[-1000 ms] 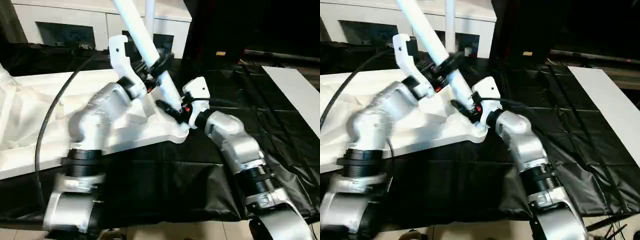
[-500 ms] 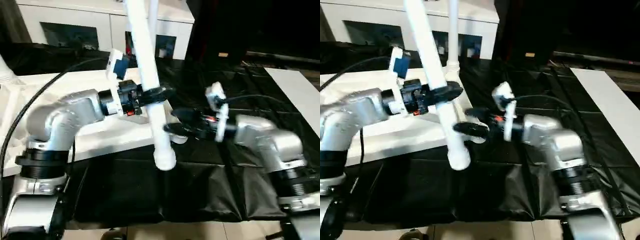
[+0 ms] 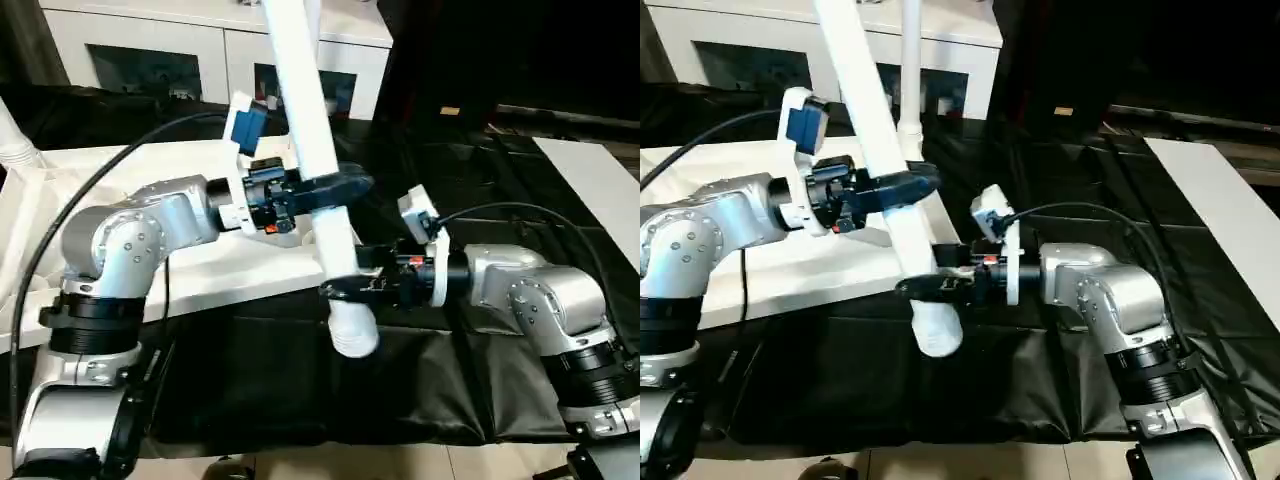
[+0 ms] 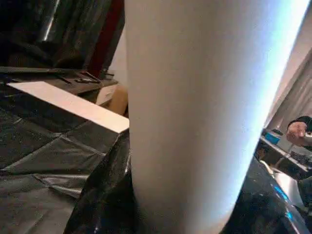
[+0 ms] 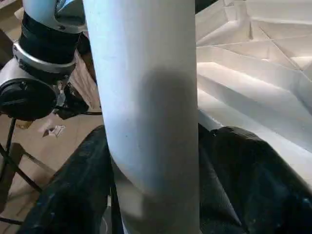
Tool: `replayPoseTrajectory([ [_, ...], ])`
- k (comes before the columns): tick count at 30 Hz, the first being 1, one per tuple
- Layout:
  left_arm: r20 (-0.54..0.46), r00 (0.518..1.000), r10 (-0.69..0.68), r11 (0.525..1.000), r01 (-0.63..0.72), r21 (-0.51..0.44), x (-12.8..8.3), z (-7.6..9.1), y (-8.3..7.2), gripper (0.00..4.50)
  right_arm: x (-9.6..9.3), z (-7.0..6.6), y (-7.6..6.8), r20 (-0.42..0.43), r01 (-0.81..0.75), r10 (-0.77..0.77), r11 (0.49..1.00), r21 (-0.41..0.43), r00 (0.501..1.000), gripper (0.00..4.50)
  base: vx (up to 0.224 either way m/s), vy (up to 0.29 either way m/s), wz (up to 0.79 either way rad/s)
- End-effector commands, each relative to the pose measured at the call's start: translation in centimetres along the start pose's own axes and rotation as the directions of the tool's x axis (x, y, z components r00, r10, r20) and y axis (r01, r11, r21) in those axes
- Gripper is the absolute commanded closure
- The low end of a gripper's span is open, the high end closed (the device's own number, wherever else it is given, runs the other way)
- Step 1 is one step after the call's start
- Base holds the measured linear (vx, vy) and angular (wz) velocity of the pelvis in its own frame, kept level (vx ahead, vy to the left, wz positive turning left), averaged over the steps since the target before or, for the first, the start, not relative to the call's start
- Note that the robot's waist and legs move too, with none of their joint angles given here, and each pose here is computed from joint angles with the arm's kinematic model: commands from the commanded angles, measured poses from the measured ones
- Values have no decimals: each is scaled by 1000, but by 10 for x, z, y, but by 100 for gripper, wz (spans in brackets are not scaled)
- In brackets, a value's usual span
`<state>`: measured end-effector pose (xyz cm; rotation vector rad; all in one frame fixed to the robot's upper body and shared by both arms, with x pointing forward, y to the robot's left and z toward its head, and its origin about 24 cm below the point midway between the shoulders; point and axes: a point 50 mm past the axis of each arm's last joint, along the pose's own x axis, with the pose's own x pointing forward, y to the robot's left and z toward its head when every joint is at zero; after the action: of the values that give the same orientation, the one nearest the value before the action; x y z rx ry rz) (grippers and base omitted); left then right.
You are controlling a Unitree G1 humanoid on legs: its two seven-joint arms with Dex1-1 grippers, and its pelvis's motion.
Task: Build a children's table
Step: Insert table leg to table base
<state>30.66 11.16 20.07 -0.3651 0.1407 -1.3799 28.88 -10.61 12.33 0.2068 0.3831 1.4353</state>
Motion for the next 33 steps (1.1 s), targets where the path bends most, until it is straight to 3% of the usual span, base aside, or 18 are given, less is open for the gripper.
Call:
replayPoseTrajectory([
  [1,-3,999,-52,998,52,46,7,11,-9,273,-3,-2,2,-24,-6,6,1000,0,1000,150,0,0,0],
  [16,-7,1000,-28,998,28,51,6,9,-6,273,0,-7,4,-46,-10,10,1000,-2,999,246,0,0,0],
  [21,5,994,113,992,-113,50,4,10,6,273,3,-4,-2,-13,65,-65,997,-34,998,258,0,0,0],
  [22,16,987,159,987,-160,33,3,10,11,217,5,-2,-7,18,124,-123,991,-48,992,260,0,0,0],
  [23,20,985,170,985,-170,30,3,10,12,217,6,-1,-9,27,141,-140,989,-53,990,260,0,0,0],
  [30,91,941,326,945,-327,2,3,3,22,161,17,2,-26,144,372,-358,924,-89,923,265,0,0,0],
  [33,122,902,415,907,-421,26,5,0,26,143,20,2,-37,170,518,-497,847,-120,851,265,0,0,0],
])
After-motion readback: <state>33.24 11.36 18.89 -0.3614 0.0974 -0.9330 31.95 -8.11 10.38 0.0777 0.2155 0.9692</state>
